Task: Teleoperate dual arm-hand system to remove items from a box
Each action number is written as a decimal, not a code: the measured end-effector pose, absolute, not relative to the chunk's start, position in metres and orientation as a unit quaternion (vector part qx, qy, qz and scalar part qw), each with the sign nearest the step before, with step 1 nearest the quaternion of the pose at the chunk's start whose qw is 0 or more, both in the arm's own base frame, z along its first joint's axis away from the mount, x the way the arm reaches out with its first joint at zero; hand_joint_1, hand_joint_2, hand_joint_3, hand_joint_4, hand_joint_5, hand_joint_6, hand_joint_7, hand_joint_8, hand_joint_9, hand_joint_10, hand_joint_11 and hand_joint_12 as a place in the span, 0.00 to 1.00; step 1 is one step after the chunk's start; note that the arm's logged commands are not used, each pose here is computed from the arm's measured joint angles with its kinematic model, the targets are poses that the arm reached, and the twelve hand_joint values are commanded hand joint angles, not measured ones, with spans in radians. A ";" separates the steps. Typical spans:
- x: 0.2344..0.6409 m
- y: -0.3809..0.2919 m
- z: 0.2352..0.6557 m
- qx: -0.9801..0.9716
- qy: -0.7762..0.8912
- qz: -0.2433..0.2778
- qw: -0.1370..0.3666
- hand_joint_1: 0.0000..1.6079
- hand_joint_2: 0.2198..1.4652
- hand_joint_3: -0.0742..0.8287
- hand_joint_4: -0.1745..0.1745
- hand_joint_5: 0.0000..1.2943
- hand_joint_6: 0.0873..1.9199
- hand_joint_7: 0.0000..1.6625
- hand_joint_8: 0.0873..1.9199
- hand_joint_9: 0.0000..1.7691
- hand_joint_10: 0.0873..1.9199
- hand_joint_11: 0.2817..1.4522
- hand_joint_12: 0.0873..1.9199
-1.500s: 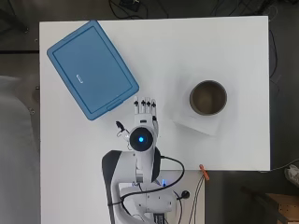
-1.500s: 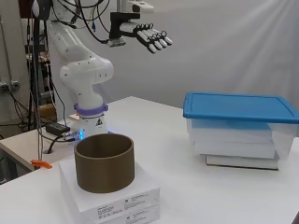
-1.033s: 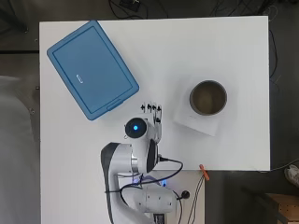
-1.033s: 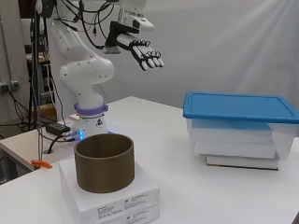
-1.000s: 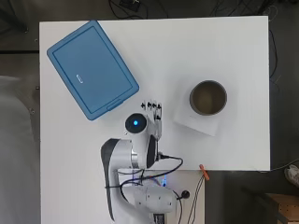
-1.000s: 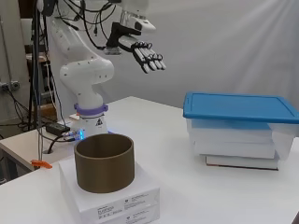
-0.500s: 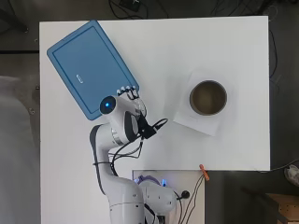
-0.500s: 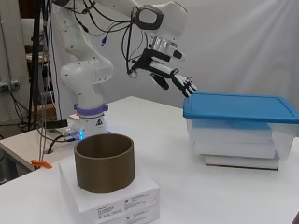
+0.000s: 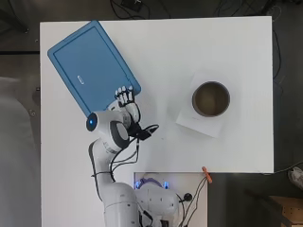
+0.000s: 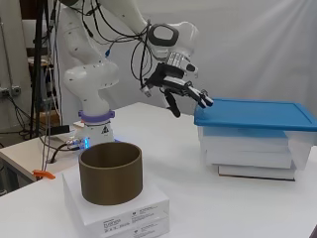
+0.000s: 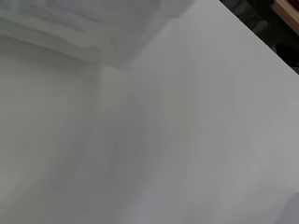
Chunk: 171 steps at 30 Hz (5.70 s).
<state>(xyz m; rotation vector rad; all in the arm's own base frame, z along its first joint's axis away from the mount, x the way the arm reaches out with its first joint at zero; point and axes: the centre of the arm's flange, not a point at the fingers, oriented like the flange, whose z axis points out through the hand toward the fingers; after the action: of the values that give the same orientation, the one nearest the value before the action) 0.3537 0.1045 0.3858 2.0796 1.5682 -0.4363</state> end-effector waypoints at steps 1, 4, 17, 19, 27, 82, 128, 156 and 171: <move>0.353 0.105 0.384 0.758 0.583 -0.149 0.253 0.36 0.53 0.10 0.31 0.00 0.00 0.00 0.00 0.02 0.00 0.04 0.00; 0.350 0.110 0.376 0.742 0.607 -0.105 0.264 0.35 0.54 0.10 0.32 0.00 0.00 0.00 0.00 0.02 0.00 0.04 0.00; 0.390 0.117 0.357 0.748 0.628 -0.080 0.199 0.87 0.83 0.09 0.93 0.37 0.94 0.33 0.84 0.40 0.74 0.24 0.61; 0.392 0.109 0.359 0.732 0.655 -0.076 0.173 0.89 0.84 0.09 0.99 0.35 0.99 0.32 0.90 0.40 0.75 0.23 0.64; 0.397 0.120 0.418 0.689 0.688 -0.102 0.202 0.70 0.82 0.08 1.00 0.43 1.00 0.41 0.95 0.45 0.93 0.25 0.70; 0.460 0.189 0.470 0.752 0.653 -0.050 0.071 0.09 0.62 0.08 0.27 0.14 0.00 0.18 0.00 0.23 0.00 0.15 0.00; 0.438 0.043 0.512 0.836 0.539 -0.080 0.065 0.59 0.79 0.08 0.99 0.62 0.65 0.52 1.00 0.64 1.00 0.49 0.98; 0.468 -0.255 0.486 0.939 0.315 -0.130 0.039 0.62 0.79 0.08 0.75 0.63 0.65 0.62 1.00 0.75 1.00 0.67 1.00; 0.368 -0.274 0.428 0.959 0.251 -0.135 -0.003 0.61 0.79 0.09 0.78 0.63 0.65 0.63 1.00 0.74 1.00 0.64 0.99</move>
<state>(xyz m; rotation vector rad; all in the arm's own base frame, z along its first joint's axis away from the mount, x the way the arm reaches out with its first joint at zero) 0.3678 -0.2742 0.4285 3.0164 0.7905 -0.4239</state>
